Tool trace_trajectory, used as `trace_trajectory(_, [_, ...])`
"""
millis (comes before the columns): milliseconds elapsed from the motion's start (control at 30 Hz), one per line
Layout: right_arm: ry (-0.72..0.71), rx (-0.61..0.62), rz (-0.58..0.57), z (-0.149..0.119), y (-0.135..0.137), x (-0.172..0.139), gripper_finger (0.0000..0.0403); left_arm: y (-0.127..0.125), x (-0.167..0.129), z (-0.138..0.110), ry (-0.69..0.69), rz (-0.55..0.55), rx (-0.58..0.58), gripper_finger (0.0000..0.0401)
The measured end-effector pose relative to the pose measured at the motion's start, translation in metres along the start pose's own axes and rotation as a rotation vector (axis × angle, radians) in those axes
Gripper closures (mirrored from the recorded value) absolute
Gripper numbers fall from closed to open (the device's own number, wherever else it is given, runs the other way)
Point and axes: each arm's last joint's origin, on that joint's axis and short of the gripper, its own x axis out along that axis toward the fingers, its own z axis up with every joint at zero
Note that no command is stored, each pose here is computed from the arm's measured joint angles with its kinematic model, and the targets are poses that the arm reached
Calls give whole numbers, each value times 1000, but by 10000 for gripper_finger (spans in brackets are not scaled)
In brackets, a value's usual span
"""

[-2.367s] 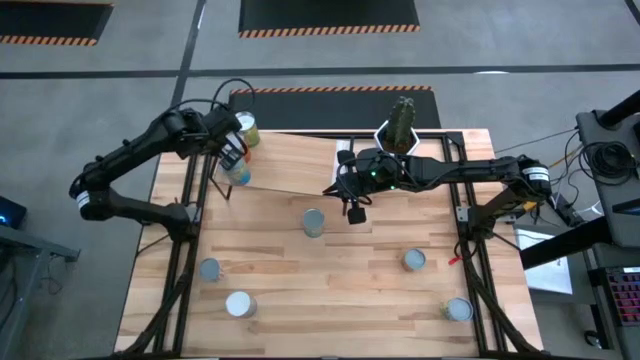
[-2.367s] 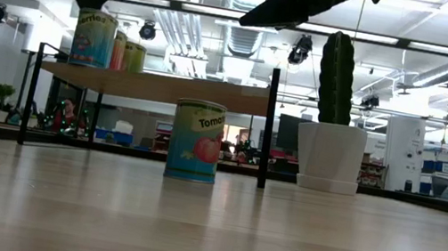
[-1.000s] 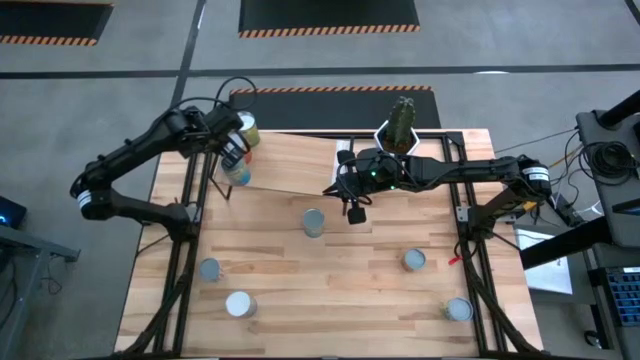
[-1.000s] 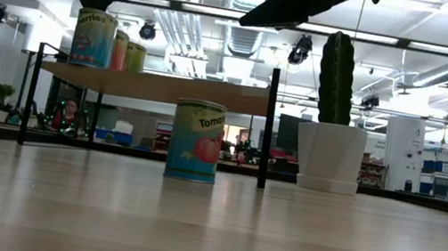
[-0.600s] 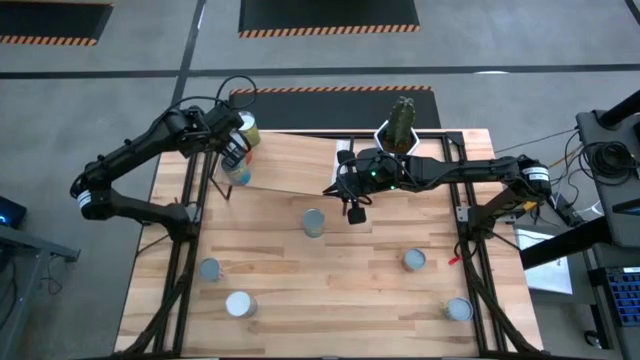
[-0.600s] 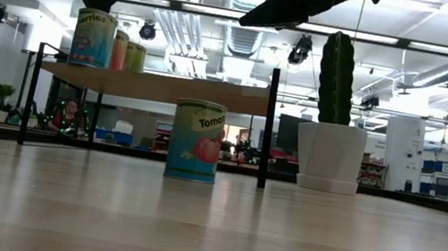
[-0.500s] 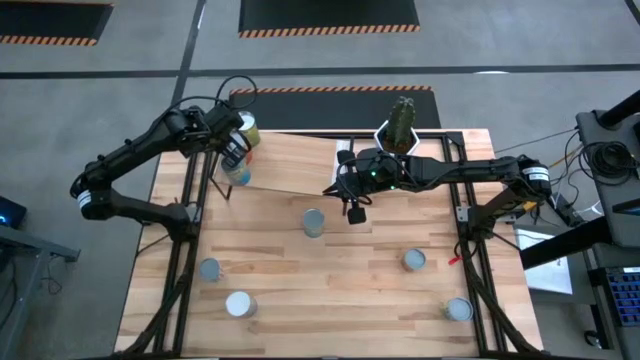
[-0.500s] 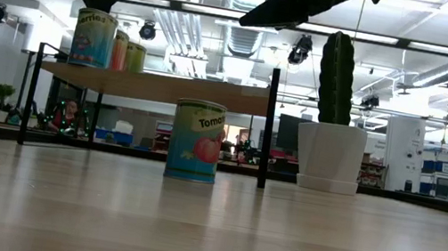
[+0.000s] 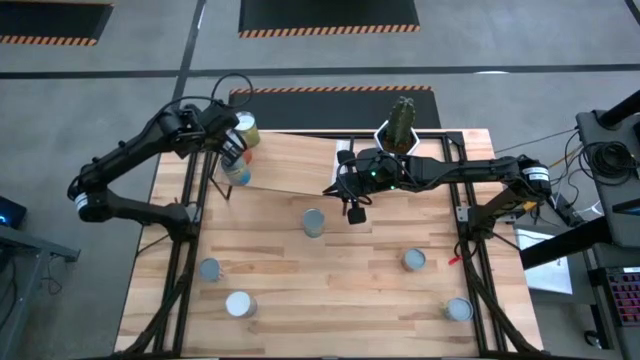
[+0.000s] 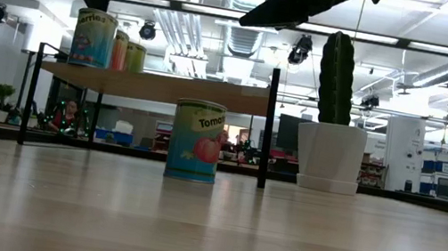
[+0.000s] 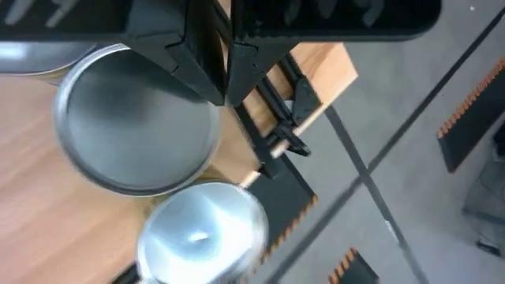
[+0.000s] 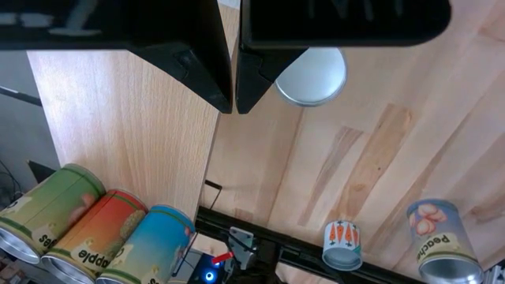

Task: Pick and place cans onto a shelf
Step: Adjust the canned pineapple on the shelf

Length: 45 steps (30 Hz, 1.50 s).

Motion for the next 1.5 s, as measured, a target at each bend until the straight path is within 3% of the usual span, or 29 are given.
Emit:
trace_trajectory(500, [5, 5, 2, -2, 0, 1, 394, -5, 14, -13, 36, -19, 3, 401])
trace_trajectory(1500, [6, 6, 2, -2, 1, 1, 394, -5, 10, -7, -17, -70, -34, 401])
